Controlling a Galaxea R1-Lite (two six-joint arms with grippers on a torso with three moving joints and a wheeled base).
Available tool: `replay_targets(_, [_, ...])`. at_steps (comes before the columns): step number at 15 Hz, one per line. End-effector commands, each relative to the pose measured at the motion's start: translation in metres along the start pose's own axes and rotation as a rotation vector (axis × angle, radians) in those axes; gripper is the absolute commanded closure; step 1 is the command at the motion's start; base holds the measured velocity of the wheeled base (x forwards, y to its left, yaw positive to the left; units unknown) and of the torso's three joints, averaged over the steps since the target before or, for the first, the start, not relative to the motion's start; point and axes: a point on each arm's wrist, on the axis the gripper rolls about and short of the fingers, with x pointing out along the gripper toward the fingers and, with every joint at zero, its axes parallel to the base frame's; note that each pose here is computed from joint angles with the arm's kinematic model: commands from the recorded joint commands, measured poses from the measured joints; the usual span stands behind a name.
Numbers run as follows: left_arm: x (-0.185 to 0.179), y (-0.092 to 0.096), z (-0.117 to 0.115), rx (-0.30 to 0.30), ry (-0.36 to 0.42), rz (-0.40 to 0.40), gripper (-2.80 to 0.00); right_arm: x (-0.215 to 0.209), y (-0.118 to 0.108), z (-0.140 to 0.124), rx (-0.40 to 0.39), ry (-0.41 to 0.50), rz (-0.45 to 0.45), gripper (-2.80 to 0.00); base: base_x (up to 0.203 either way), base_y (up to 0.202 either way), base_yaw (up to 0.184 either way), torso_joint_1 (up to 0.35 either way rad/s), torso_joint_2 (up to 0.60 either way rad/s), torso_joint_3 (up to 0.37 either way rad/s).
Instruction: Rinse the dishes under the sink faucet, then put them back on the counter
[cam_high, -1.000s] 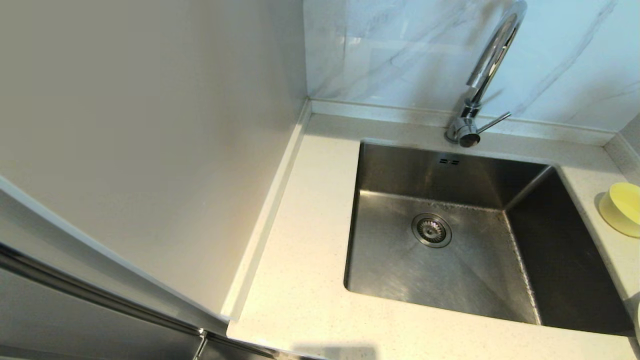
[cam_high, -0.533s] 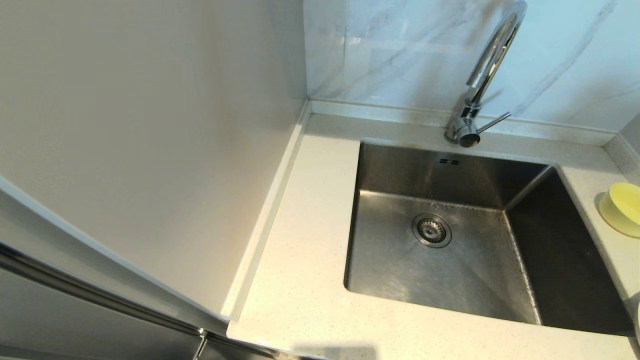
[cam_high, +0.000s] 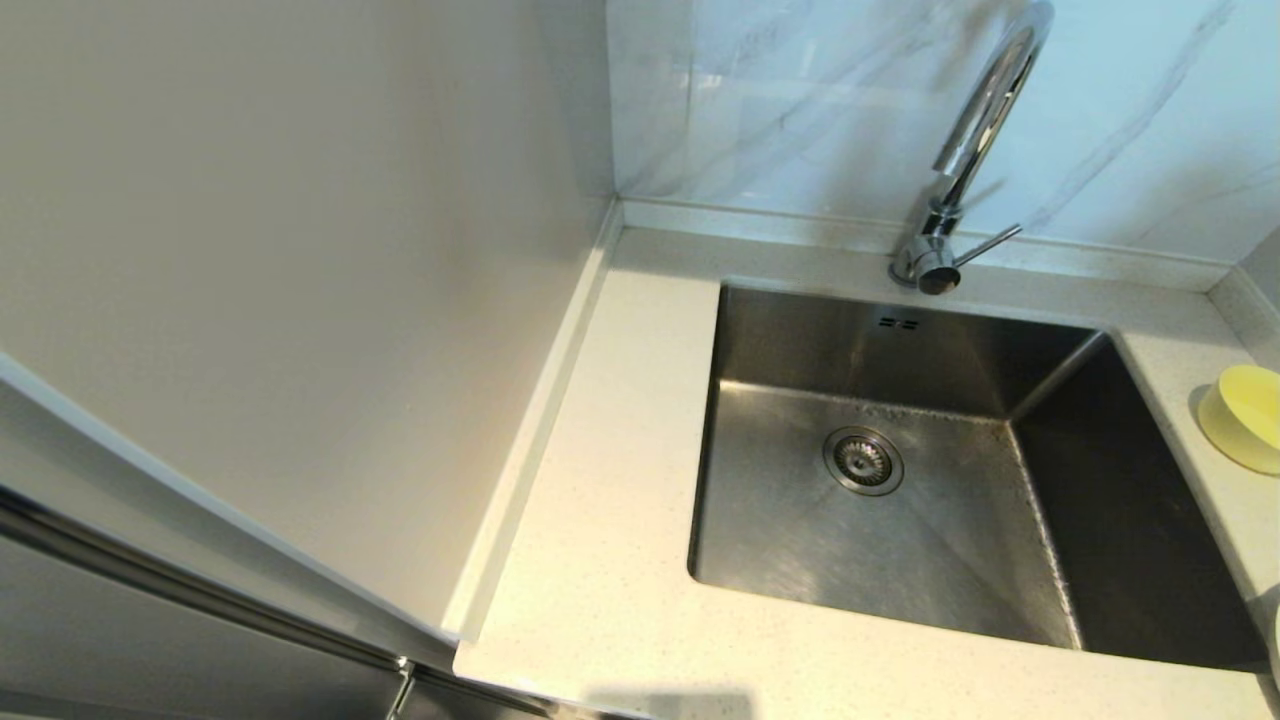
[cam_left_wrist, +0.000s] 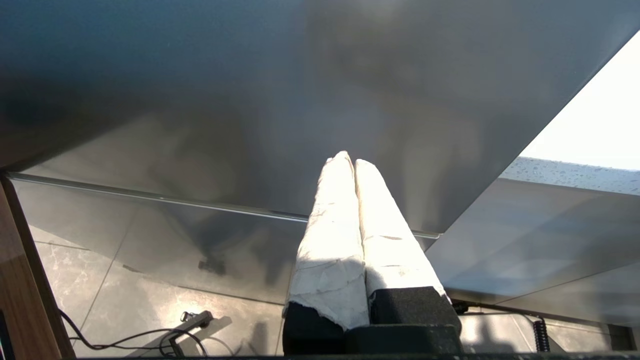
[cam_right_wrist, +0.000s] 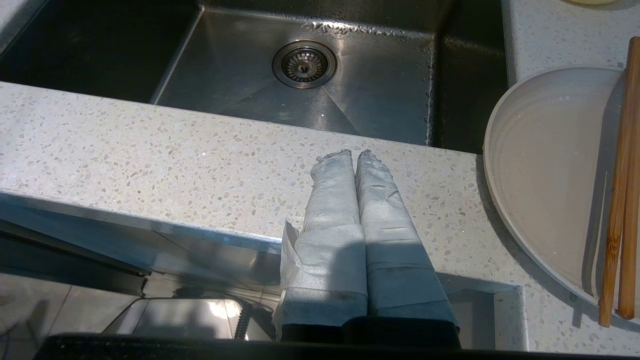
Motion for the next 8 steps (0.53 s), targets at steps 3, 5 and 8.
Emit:
replay_targets(3, [0.0001, 0.0000, 0.0000, 0.000, 0.001, 0.000, 0.00, 0.0001, 0.0000, 0.0000, 0.002, 0.002, -0.002, 0.00, 0.000, 0.000, 0.000, 0.000, 0.00, 0.000])
replay_targets(5, [0.0000, 0.0000, 0.0000, 0.000, 0.000, 0.000, 0.00, 0.0001, 0.0000, 0.0000, 0.002, 0.002, -0.002, 0.00, 0.000, 0.000, 0.000, 0.000, 0.00, 0.000])
replay_targets(8, [0.0000, 0.0000, 0.0000, 0.000, 0.000, 0.000, 0.00, 0.0001, 0.0000, 0.0000, 0.002, 0.002, 0.000, 0.00, 0.000, 0.000, 0.000, 0.000, 0.00, 0.000])
